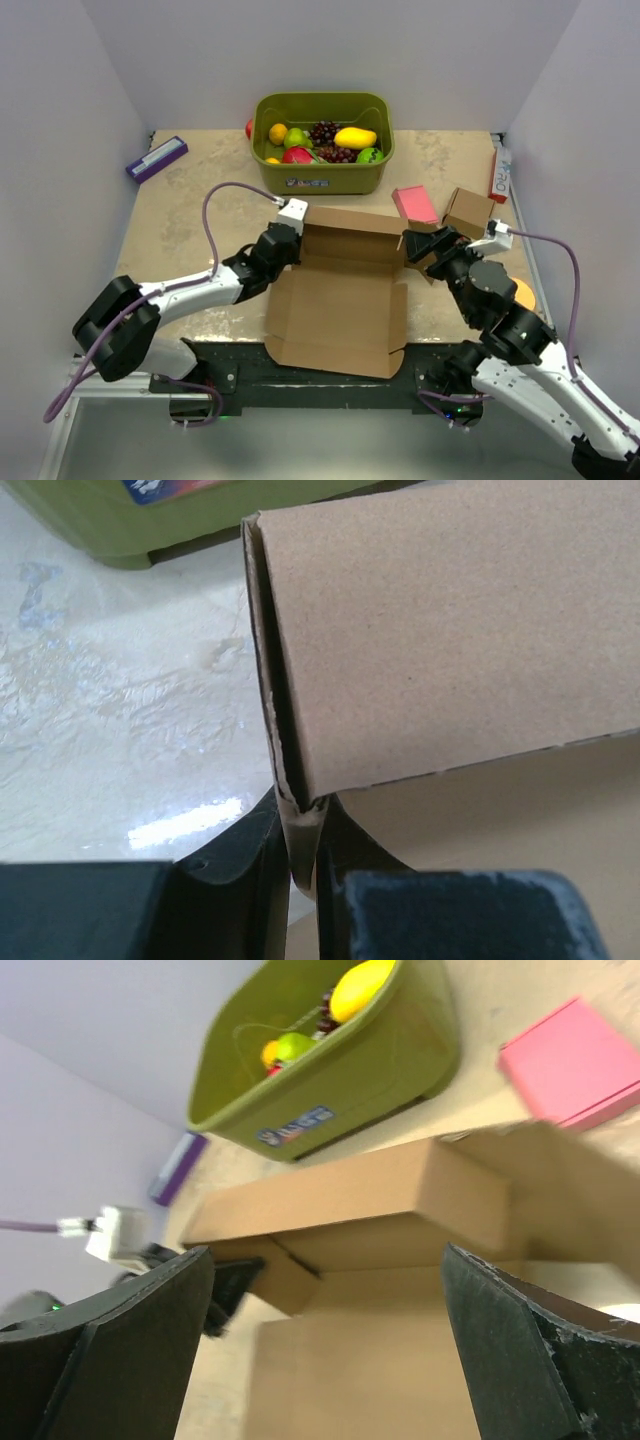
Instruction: Fold the paper box
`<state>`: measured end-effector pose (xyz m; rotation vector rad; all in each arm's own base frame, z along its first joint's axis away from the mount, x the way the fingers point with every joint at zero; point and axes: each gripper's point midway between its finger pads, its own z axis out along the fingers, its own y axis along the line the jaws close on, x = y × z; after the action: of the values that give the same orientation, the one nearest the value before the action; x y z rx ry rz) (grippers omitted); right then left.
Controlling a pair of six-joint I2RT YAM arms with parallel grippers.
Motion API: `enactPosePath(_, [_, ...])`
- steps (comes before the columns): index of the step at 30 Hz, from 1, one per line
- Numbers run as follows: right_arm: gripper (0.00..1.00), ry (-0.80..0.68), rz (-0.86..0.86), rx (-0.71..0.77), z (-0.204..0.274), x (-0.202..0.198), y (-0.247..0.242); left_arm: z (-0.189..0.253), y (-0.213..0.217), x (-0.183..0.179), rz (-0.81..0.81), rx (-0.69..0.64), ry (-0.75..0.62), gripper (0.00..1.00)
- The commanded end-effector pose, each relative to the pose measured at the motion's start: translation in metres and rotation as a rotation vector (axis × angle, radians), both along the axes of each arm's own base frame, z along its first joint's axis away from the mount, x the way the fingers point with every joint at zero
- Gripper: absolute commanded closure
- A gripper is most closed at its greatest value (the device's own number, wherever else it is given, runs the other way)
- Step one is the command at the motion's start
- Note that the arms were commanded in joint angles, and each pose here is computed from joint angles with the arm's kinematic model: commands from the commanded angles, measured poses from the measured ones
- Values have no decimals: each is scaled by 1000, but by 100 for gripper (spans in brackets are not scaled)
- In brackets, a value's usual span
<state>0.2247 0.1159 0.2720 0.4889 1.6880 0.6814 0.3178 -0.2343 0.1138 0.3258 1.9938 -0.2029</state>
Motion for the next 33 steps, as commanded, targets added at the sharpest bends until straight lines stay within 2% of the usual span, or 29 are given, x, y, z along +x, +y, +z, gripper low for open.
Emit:
enactPosePath(1, [1,234,-52,-451,-48,-8,-38,2,6,-5,-51,-49,64,100])
enactPosePath(3, [1,286,10,-483,-58,-5,-23,-3,7,-6,-67,-57,86,100])
enactPosePath(8, [1,347,-22,-487,-85,-2,-22,-13,21,-4,-58,-75,133,100])
enactPosePath(16, [2,262,-117,-369,-81,-10,-42,-16,42,2,-25,-58,127,100])
enactPosePath(22, [1,272,-237,-419,-88,0,-57,-16,42,4,-44,-65,102,100])
enactPosePath(25, [3,271,-203,-424,-92,6,-46,-20,43,3,-47,-72,101,100])
enactPosePath(29, [13,267,-147,-414,-108,12,-31,-17,42,3,-64,-80,84,100])
enactPosePath(30, [20,265,-135,-411,-109,12,-28,-18,42,2,-68,-79,83,100])
enactPosePath(32, [26,264,-121,-410,-111,13,-26,-15,41,2,-77,-86,67,100])
enactPosePath(33, [32,266,-120,-412,-112,13,-26,-16,41,1,-79,-86,66,100])
